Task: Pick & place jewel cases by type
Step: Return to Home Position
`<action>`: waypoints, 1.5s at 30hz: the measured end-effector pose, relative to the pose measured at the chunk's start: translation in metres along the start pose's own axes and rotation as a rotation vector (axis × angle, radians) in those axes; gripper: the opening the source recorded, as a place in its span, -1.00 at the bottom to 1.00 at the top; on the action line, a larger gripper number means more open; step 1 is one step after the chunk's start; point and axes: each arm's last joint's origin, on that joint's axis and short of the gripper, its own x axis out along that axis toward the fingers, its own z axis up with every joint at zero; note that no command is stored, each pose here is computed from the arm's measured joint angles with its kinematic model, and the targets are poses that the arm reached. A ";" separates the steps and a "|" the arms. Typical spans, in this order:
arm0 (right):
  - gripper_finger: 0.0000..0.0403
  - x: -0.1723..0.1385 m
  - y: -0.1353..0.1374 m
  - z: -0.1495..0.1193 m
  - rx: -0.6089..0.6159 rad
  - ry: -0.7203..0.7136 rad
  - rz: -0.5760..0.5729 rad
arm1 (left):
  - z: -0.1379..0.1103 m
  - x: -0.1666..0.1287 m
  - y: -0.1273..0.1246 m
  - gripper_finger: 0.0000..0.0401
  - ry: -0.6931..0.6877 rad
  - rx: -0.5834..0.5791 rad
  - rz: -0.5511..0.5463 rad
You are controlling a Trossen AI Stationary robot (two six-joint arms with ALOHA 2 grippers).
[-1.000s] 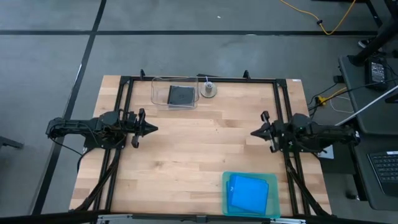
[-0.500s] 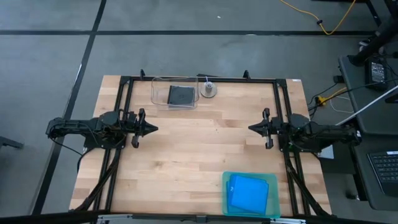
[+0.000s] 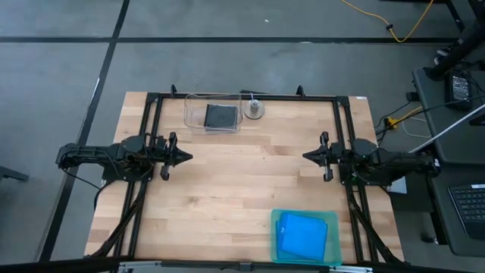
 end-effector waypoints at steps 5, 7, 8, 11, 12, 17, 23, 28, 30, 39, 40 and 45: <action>-0.96 0.000 0.005 0.001 -0.001 -0.005 0.054 | 0.000 0.000 0.000 -0.98 0.000 0.000 0.000; -0.96 0.000 0.006 0.001 0.000 -0.005 0.061 | 0.000 0.000 0.000 -0.98 0.000 0.000 0.000; -0.96 0.000 0.006 0.001 0.000 -0.005 0.062 | 0.000 0.000 0.000 -0.98 0.000 0.000 0.000; -0.96 0.000 0.006 0.001 0.000 -0.005 0.063 | 0.000 0.000 0.000 -0.96 0.000 0.000 0.000; -0.96 0.000 0.006 0.001 -0.001 -0.005 0.063 | 0.000 0.000 0.000 -0.96 -0.001 0.000 0.000; -0.96 0.000 0.006 0.001 -0.001 -0.005 0.063 | 0.000 0.000 0.000 -0.98 0.000 0.000 0.000; -0.96 0.000 0.006 0.001 -0.001 -0.005 0.063 | 0.000 0.000 0.000 -0.96 -0.001 0.000 0.000; -0.96 0.000 0.006 0.001 -0.001 -0.005 0.063 | 0.000 0.000 0.000 -0.97 0.000 0.000 0.000; -0.96 0.000 0.006 0.001 -0.001 -0.005 0.063 | 0.000 0.000 0.000 -0.98 0.000 0.000 0.000; -0.96 0.000 0.006 0.001 -0.001 -0.005 0.063 | 0.000 0.000 0.000 -0.96 -0.001 0.000 0.000; -0.96 0.000 0.006 0.001 -0.001 -0.005 0.063 | 0.000 0.000 0.000 -0.97 -0.001 0.000 0.000; -0.96 0.000 0.006 0.001 -0.001 -0.005 0.063 | 0.000 0.000 0.000 -0.98 -0.001 0.000 0.000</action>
